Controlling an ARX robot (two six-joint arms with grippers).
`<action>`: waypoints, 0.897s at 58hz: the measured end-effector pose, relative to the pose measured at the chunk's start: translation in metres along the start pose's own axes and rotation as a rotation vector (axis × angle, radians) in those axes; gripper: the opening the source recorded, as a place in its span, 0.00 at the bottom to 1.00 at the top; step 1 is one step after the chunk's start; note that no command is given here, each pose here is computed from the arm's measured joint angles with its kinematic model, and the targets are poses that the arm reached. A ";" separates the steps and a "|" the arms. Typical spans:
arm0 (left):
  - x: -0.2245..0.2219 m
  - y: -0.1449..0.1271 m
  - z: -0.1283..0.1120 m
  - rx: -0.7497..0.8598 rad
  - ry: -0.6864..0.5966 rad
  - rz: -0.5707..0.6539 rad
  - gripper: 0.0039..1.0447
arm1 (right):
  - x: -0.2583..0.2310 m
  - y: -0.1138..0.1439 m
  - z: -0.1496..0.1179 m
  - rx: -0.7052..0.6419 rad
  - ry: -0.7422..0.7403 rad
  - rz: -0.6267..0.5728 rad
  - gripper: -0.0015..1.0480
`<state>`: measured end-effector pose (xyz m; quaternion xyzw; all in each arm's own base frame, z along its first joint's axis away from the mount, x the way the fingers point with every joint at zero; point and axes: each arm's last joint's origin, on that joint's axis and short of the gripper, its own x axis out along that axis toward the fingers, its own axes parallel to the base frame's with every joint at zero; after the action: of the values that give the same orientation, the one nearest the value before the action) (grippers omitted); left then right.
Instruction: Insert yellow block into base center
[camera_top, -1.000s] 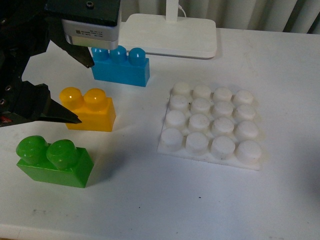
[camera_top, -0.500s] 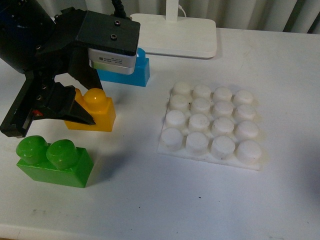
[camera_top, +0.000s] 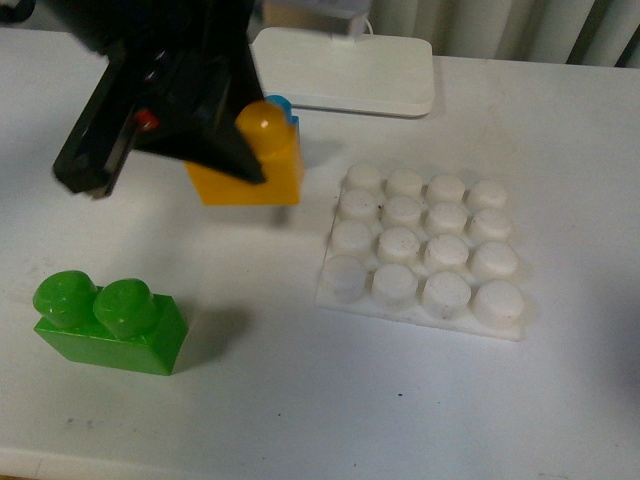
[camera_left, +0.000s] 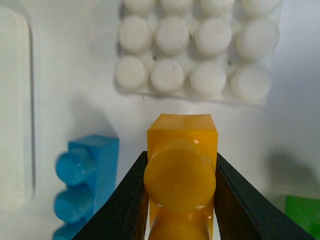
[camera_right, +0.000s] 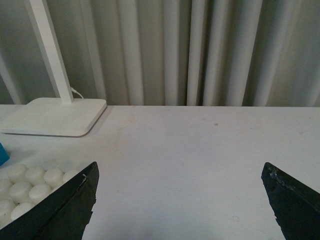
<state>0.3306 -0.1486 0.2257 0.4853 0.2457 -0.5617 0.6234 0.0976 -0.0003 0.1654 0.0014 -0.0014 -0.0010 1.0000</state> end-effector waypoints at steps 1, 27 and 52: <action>-0.001 0.001 0.005 0.008 -0.007 0.005 0.30 | 0.000 0.000 0.000 0.000 0.000 0.000 0.91; 0.036 0.005 0.072 0.111 -0.013 -0.032 0.30 | 0.000 0.000 0.000 0.000 0.000 0.000 0.91; 0.058 0.018 0.076 0.109 0.006 -0.055 0.29 | 0.000 0.000 0.000 0.000 0.000 0.000 0.91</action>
<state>0.3435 -0.2441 0.2135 0.5134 0.2299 -0.5898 0.5794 0.0976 -0.0003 0.1654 0.0014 -0.0014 -0.0010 1.0000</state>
